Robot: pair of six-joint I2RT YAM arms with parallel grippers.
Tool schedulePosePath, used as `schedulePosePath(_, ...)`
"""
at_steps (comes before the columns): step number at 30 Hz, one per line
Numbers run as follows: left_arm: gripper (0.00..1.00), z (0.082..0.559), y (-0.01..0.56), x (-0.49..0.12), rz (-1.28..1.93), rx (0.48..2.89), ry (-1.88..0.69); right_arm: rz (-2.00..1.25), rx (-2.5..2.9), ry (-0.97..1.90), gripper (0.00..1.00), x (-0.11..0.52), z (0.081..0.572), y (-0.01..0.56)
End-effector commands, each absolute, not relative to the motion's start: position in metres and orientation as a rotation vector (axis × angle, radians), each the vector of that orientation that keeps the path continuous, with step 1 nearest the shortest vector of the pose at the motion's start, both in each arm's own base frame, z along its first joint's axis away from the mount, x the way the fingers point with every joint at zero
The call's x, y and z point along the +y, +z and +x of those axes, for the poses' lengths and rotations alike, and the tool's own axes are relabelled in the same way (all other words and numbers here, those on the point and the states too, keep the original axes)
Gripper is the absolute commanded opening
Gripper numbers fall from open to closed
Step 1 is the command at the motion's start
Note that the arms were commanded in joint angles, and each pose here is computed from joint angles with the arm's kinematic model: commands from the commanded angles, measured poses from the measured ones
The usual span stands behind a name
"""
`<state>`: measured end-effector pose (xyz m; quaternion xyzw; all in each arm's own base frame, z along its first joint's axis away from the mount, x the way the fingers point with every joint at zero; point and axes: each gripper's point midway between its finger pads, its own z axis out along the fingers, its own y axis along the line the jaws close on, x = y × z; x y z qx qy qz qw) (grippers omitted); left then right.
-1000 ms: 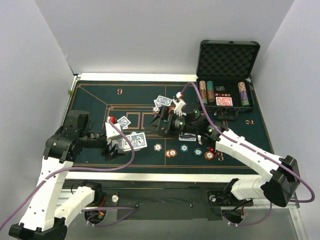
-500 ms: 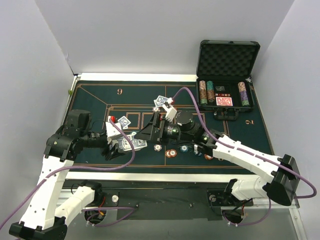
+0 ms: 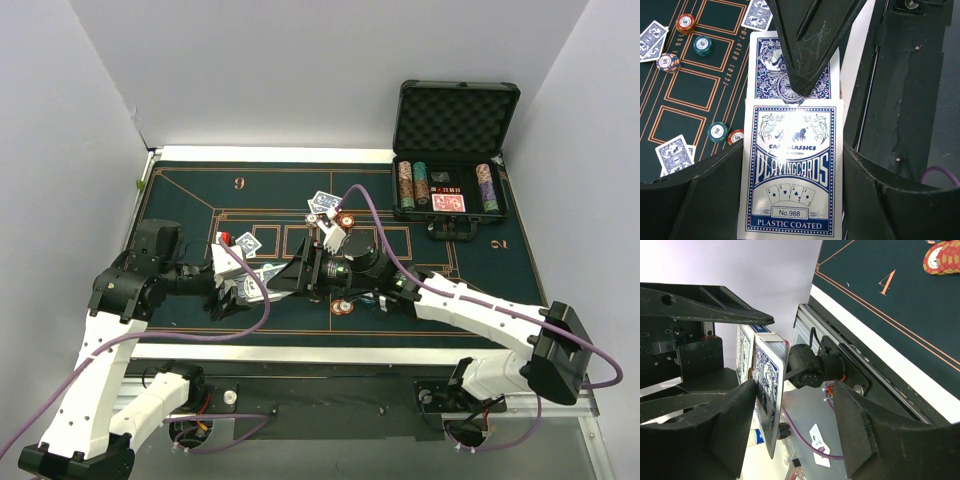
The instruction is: Distribute texas hold em gaming equipment
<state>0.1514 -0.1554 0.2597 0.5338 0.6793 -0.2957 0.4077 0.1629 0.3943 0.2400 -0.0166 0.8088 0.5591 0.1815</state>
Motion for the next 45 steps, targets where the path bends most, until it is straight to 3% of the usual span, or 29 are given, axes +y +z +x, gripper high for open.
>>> schedulePosePath(1, 0.33, 0.149, 0.28, -0.162, 1.348, 1.619, -0.763, -0.008, 2.224, 1.582, 0.54, 0.388, 0.17, 0.249)
schedulePosePath(6, 0.33, 0.149, 0.281, -0.162, 1.346, 1.617, -0.76, 0.008, 2.213, 1.59, 0.45, 0.384, 0.17, 0.25)
schedulePosePath(45, 0.33, 0.15, 0.281, -0.164, 1.339, 1.609, -0.772, 0.082, 2.142, 1.469, 0.24, 0.322, 0.191, 0.275)
